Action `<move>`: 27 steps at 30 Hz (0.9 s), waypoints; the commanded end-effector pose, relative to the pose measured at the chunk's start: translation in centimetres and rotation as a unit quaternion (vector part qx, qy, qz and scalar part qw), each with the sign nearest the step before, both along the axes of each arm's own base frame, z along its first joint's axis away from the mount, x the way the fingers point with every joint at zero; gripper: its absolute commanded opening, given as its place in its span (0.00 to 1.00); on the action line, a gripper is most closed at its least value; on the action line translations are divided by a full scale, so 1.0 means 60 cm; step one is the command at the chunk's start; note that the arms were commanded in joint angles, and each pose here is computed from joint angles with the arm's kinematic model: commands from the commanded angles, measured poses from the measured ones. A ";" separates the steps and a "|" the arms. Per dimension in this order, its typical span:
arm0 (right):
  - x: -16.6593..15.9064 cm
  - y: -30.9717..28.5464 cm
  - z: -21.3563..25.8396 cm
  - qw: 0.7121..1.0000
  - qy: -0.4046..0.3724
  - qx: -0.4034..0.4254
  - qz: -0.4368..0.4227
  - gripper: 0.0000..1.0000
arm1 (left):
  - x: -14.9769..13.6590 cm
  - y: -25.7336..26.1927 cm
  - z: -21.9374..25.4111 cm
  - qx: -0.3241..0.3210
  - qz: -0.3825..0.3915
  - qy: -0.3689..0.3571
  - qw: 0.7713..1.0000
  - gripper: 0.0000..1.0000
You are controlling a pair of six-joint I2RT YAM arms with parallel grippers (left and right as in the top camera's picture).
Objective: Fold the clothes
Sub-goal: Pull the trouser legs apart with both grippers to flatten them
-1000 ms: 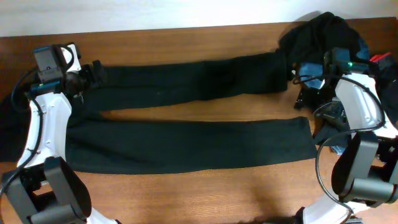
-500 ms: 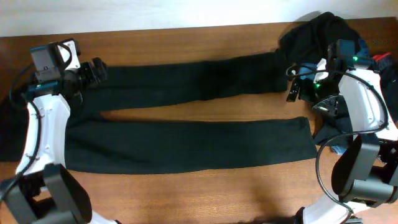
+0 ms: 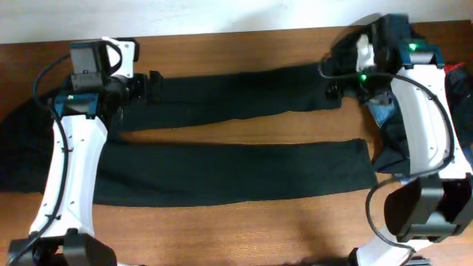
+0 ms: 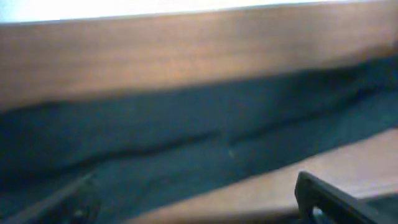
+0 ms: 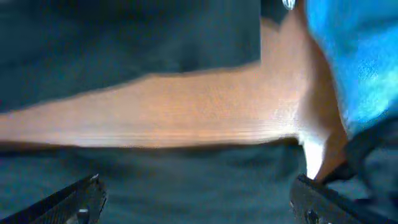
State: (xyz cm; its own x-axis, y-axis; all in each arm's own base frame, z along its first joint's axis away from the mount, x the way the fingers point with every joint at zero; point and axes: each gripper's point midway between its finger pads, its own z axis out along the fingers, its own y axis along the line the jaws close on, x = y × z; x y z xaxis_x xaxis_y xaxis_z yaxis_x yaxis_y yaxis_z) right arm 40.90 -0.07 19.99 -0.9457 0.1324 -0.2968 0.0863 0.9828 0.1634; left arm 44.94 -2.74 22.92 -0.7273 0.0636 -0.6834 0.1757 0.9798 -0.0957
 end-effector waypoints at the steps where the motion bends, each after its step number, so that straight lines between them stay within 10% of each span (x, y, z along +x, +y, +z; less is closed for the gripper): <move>1: 0.020 0.008 0.098 0.996 -0.079 -0.040 0.014 0.99 | -0.004 0.004 0.076 0.015 0.012 -0.032 0.999 0.99; 11: 0.083 0.014 0.136 0.987 -0.149 -0.053 0.016 0.99 | 0.001 0.008 0.187 0.014 0.024 -0.088 0.996 0.99; 27: 0.193 0.006 -0.041 0.993 -0.098 -0.060 0.026 0.99 | 0.015 0.012 0.066 0.021 0.027 0.022 0.999 0.99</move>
